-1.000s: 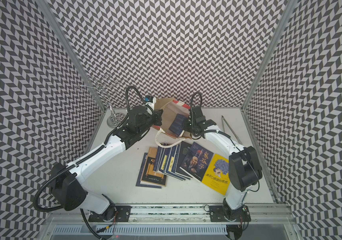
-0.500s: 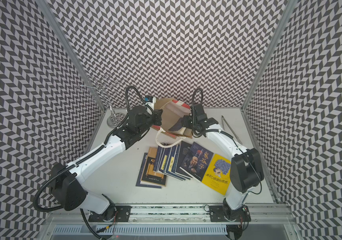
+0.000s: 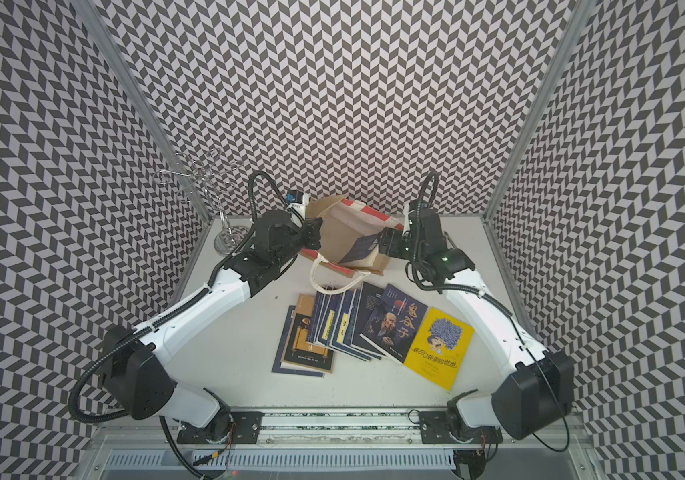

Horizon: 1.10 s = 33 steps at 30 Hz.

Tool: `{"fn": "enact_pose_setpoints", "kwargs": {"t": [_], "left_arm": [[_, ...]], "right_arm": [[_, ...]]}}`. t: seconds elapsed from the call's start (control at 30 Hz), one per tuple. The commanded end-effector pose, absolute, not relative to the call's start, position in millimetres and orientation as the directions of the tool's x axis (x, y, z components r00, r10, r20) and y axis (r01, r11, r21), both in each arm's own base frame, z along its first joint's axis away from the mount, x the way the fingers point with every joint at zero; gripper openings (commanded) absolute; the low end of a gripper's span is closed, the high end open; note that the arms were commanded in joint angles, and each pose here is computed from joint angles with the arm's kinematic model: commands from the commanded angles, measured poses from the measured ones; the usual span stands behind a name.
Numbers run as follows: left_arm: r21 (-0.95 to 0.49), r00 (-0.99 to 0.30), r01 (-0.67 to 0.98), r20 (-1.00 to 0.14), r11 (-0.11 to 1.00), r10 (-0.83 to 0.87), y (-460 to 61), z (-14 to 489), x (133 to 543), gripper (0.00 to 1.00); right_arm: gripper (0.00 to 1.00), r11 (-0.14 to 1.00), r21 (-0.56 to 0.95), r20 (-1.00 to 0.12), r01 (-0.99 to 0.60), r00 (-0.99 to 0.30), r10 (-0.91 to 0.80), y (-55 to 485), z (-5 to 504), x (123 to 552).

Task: Put the books into the canvas bag
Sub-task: Place the canvas bag at the center of the board.

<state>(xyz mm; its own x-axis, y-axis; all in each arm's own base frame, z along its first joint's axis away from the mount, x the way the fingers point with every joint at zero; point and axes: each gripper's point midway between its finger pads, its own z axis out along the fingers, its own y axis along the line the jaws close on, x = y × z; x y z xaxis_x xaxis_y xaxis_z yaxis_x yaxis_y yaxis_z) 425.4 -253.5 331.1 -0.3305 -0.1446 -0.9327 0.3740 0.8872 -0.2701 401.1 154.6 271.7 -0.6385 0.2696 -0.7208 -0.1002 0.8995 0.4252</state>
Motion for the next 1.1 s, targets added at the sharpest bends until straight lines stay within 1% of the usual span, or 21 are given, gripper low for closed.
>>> {"fn": "enact_pose_setpoints", "kwargs": {"t": [0.0, 0.13, 0.23, 0.3, 0.33, 0.37, 0.5, 0.57, 0.6, 0.77, 0.87, 0.97, 1.07], "left_arm": [[-0.290, -0.292, 0.394, -0.939, 0.872, -0.181, -254.2, 351.8, 430.5, 0.00], [-0.292, -0.301, 0.396, -0.937, 0.871, -0.177, -254.0, 348.9, 432.1, 0.00], [-0.296, -0.306, 0.400, -0.935, 0.867, -0.178, -255.1, 347.5, 432.9, 0.00], [-0.297, -0.309, 0.401, -0.934, 0.867, -0.178, -255.3, 346.0, 433.5, 0.00], [-0.297, -0.310, 0.401, -0.934, 0.867, -0.177, -255.3, 346.0, 433.5, 0.00], [-0.297, -0.310, 0.400, -0.934, 0.867, -0.177, -254.9, 345.8, 433.9, 0.00], [-0.303, -0.313, 0.403, -0.932, 0.864, -0.181, -255.3, 345.9, 436.8, 0.00], [-0.309, -0.315, 0.408, -0.931, 0.859, -0.186, -255.7, 347.7, 438.6, 0.00], [-0.313, -0.317, 0.412, -0.930, 0.856, -0.187, -256.6, 347.9, 439.5, 0.00], [-0.333, -0.326, 0.426, -0.924, 0.842, -0.200, -259.2, 352.7, 442.8, 0.00], [-0.338, -0.334, 0.427, -0.921, 0.839, -0.201, -260.1, 351.9, 444.7, 0.02], [-0.349, -0.349, 0.436, -0.915, 0.829, -0.202, -263.3, 350.0, 444.9, 0.04], [-0.368, -0.367, 0.450, -0.907, 0.814, -0.207, -267.9, 347.7, 443.5, 0.05]], "right_arm": [[0.77, 0.907, 0.410, -0.710, -0.099, -0.659, 0.248, 151.8, 252.5, 407.8], [0.76, 0.914, 0.398, -0.694, -0.080, -0.678, 0.243, 150.0, 239.0, 411.7], [0.75, 0.901, 0.421, -0.681, -0.108, -0.694, 0.235, 157.5, 229.3, 414.3], [0.70, 0.890, 0.438, -0.670, -0.131, -0.708, 0.226, 164.0, 223.3, 416.5], [0.65, 0.887, 0.442, -0.664, -0.136, -0.714, 0.221, 166.5, 220.0, 417.9], [0.57, 0.883, 0.448, -0.653, -0.138, -0.725, 0.219, 168.2, 215.5, 419.7], [0.16, 0.883, 0.449, -0.614, -0.138, -0.765, 0.193, 170.2, 205.2, 426.2], [0.03, 0.884, 0.447, -0.617, -0.135, -0.762, 0.196, 168.2, 206.1, 430.8], [0.00, 0.884, 0.447, -0.622, -0.136, -0.757, 0.198, 167.1, 209.2, 432.5], [0.00, 0.898, 0.425, -0.671, -0.118, -0.707, 0.225, 147.6, 237.3, 447.1], [0.00, 0.905, 0.410, -0.699, -0.110, -0.676, 0.234, 133.6, 254.3, 454.1], [0.00, 0.910, 0.402, -0.721, -0.106, -0.649, 0.243, 122.0, 265.3, 459.9], [0.00, 0.912, 0.396, -0.719, -0.104, -0.653, 0.238, 114.6, 267.4, 465.9]]}}
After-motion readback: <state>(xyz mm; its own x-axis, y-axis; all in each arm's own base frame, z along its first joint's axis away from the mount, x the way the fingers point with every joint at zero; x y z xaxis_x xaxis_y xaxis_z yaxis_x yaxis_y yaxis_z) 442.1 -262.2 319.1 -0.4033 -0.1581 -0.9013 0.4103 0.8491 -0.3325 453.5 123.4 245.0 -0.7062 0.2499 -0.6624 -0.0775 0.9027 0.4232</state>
